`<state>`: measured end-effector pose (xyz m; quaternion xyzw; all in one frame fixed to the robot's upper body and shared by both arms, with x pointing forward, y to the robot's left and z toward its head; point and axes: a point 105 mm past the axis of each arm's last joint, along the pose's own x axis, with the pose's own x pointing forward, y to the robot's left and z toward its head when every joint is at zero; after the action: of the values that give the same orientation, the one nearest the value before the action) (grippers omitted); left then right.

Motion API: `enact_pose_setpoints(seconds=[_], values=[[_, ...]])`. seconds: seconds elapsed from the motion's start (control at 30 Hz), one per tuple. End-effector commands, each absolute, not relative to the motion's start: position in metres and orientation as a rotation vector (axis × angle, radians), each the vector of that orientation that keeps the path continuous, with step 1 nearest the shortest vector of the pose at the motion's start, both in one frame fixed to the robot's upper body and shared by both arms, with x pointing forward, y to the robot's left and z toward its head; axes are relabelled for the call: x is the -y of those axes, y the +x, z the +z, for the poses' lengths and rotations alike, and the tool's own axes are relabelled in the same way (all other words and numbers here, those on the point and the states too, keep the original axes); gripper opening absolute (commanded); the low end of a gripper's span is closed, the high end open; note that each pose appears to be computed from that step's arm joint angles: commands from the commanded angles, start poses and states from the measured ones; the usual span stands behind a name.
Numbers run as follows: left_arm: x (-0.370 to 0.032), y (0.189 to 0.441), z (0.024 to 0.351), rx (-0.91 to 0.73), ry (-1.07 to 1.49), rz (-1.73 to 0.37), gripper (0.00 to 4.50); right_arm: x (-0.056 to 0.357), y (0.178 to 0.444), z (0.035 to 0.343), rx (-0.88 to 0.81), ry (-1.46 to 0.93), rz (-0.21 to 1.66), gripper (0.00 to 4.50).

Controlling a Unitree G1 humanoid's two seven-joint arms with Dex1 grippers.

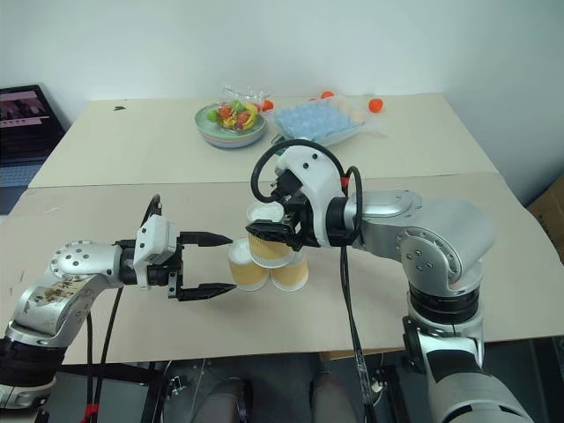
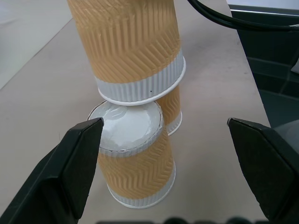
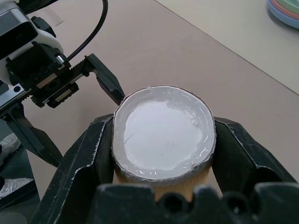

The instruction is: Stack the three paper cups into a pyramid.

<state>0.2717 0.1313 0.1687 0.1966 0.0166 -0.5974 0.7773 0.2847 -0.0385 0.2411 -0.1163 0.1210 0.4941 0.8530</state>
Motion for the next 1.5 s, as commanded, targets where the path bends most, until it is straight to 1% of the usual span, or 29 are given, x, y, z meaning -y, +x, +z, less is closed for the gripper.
enact_pose_setpoints(seconds=[0.03, 0.07, 0.17, 0.4, 0.63, 0.77, 0.87, 1.0, 1.1, 1.2, 1.23, 1.27, 1.33, 1.4, 1.47, 1.5], values=[[-0.130, 0.272, 0.177, 0.005, 0.460, -1.291, 4.50, 0.034, 0.280, 0.251, -0.191, -0.260, 1.057, 3.61], [-0.129, 0.272, 0.177, 0.005, 0.461, -1.291, 4.50, 0.034, 0.280, 0.251, -0.191, -0.260, 1.057, 3.77], [-0.129, 0.273, 0.177, 0.007, 0.460, -1.290, 4.50, 0.034, 0.280, 0.251, -0.187, -0.258, 1.059, 4.42], [-0.129, 0.274, 0.176, 0.010, 0.459, -1.291, 4.50, 0.037, 0.284, 0.259, -0.166, -0.266, 1.038, 4.42], [-0.127, 0.273, 0.175, 0.010, 0.452, -1.310, 4.50, 0.053, 0.292, 0.294, -0.088, -0.269, 0.983, 4.42], [-0.126, 0.273, 0.175, 0.010, 0.452, -1.313, 4.50, 0.063, 0.297, 0.319, -0.041, -0.215, 0.948, 4.42], [-0.126, 0.273, 0.175, 0.011, 0.452, -1.312, 4.50, 0.065, 0.298, 0.328, -0.021, -0.194, 0.941, 4.42], [-0.126, 0.274, 0.175, 0.012, 0.451, -1.311, 4.50, 0.070, 0.298, 0.334, -0.011, -0.198, 0.928, 4.42], [-0.126, 0.271, 0.177, 0.009, 0.446, -1.321, 4.50, 0.099, 0.301, 0.340, -0.007, -0.189, 0.880, 4.42], [-0.127, 0.269, 0.179, 0.007, 0.445, -1.326, 4.50, 0.128, 0.295, 0.334, -0.023, -0.267, 0.853, 4.42], [-0.129, 0.269, 0.182, 0.006, 0.434, -1.320, 4.50, 0.138, 0.289, 0.329, -0.032, -0.305, 0.868, 4.42], [-0.132, 0.270, 0.185, 0.000, 0.426, -1.307, 4.50, 0.148, 0.276, 0.322, -0.039, -0.329, 0.921, 4.42], [-0.135, 0.272, 0.191, -0.005, 0.404, -1.284, 4.50, 0.160, 0.259, 0.312, -0.061, -0.357, 0.985, 4.42], [-0.140, 0.278, 0.196, -0.029, 0.344, -1.243, 4.50, 0.177, 0.247, 0.299, -0.103, -0.353, 1.000, 4.42], [-0.144, 0.284, 0.198, -0.030, 0.376, -1.192, 4.50, 0.193, 0.241, 0.285, -0.139, -0.338, 0.981, 4.42], [-0.144, 0.287, 0.199, -0.026, 0.370, -1.164, 4.50, 0.200, 0.238, 0.272, -0.163, -0.351, 0.962, 4.42]])
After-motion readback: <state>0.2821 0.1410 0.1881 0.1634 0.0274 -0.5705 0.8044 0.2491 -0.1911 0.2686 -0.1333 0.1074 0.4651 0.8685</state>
